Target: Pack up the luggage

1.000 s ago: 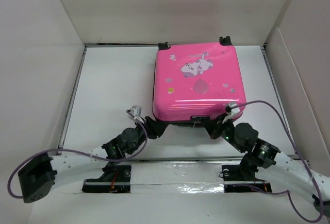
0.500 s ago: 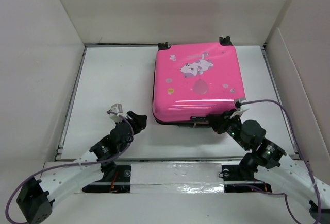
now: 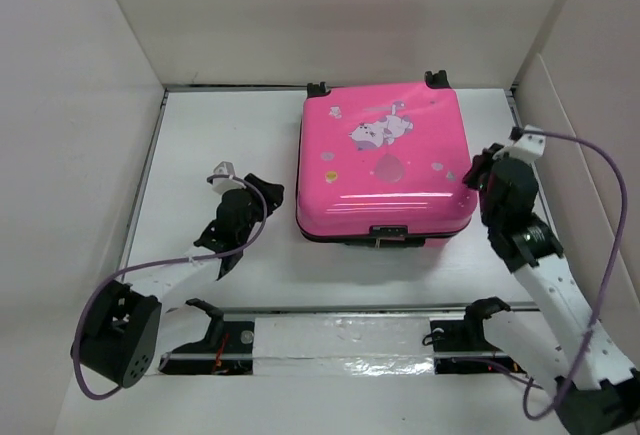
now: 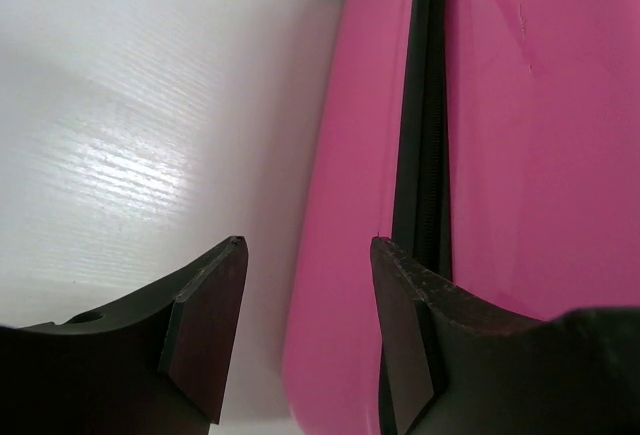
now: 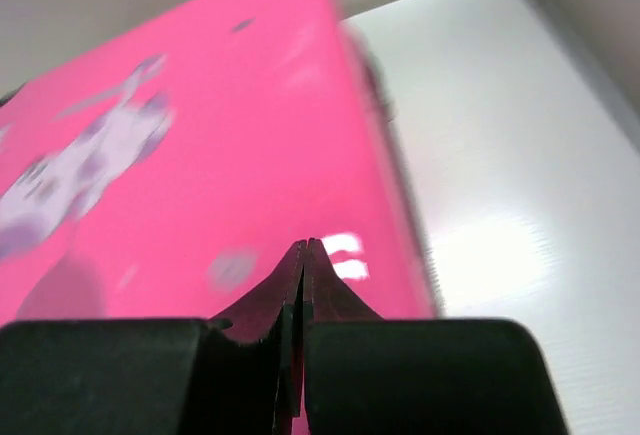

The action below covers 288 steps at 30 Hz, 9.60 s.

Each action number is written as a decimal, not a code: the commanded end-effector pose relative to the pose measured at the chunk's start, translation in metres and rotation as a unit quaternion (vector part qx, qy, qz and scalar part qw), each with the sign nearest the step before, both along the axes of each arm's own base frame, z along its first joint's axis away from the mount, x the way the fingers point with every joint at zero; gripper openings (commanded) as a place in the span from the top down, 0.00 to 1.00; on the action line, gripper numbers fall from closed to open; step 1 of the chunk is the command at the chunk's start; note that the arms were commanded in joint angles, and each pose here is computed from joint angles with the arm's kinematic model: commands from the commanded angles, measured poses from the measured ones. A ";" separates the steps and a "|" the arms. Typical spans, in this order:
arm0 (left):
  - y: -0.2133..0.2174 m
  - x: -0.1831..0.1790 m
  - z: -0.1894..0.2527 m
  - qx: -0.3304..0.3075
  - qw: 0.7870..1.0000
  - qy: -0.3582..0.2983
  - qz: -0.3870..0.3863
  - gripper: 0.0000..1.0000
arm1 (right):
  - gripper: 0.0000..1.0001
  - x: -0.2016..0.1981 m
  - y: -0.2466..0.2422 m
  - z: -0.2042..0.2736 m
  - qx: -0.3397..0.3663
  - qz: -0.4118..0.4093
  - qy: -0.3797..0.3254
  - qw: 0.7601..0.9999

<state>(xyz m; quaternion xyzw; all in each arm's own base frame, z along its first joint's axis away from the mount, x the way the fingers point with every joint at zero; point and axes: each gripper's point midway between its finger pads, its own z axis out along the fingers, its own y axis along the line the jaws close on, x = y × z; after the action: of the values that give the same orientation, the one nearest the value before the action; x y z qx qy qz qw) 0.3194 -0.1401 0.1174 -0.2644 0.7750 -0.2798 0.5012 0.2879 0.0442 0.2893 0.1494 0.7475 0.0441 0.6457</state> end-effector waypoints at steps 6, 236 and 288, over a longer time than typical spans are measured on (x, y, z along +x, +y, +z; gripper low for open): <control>-0.013 0.017 0.036 -0.024 0.998 -0.061 -0.026 0.51 | 0.79 0.095 -0.115 -0.018 0.006 -0.089 0.037 0.995; 0.101 0.234 0.174 -0.137 0.983 -0.099 0.071 0.12 | 0.57 -0.080 0.164 -0.034 0.021 0.460 -0.063 0.886; -0.091 -0.103 -0.003 0.044 0.952 -0.078 -0.293 1.00 | 0.67 -0.054 0.134 -0.134 0.052 0.318 0.047 0.945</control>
<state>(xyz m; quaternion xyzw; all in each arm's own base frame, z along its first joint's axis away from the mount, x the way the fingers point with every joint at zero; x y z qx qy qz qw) 0.2112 -0.2113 0.0783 -0.0112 0.8234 -0.3555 0.4421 0.2224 0.1669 0.1194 -0.0541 0.8149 0.2571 0.5166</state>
